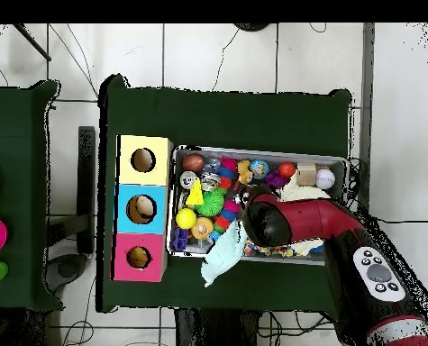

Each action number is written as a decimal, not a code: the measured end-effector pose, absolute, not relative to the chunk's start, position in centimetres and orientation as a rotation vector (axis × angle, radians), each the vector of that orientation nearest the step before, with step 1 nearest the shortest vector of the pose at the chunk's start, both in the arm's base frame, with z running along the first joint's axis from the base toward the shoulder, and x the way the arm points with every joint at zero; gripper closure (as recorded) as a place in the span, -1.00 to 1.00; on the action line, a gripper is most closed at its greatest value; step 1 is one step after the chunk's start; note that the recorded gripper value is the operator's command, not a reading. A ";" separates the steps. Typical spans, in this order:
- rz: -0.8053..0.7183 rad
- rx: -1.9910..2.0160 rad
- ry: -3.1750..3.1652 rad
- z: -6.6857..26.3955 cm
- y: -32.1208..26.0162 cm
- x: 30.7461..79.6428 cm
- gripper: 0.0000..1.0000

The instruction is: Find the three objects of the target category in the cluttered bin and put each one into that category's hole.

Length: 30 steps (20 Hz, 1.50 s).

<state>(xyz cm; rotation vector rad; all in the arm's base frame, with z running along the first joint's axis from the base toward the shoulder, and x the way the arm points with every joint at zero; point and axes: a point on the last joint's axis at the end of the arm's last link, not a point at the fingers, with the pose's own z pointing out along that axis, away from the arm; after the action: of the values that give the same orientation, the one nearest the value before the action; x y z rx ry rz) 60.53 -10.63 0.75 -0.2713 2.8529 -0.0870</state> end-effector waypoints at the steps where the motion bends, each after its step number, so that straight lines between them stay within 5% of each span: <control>1: -0.085 -0.272 2.853 0.7 -10.5 60.6 -1.00; 30: 0.017 -0.288 2.852 -0.5 -6.7 61.2 -1.00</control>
<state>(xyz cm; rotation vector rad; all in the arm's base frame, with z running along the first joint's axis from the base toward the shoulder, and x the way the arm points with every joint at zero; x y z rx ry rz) 61.24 -6.70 -0.48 -0.2881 2.8521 0.0168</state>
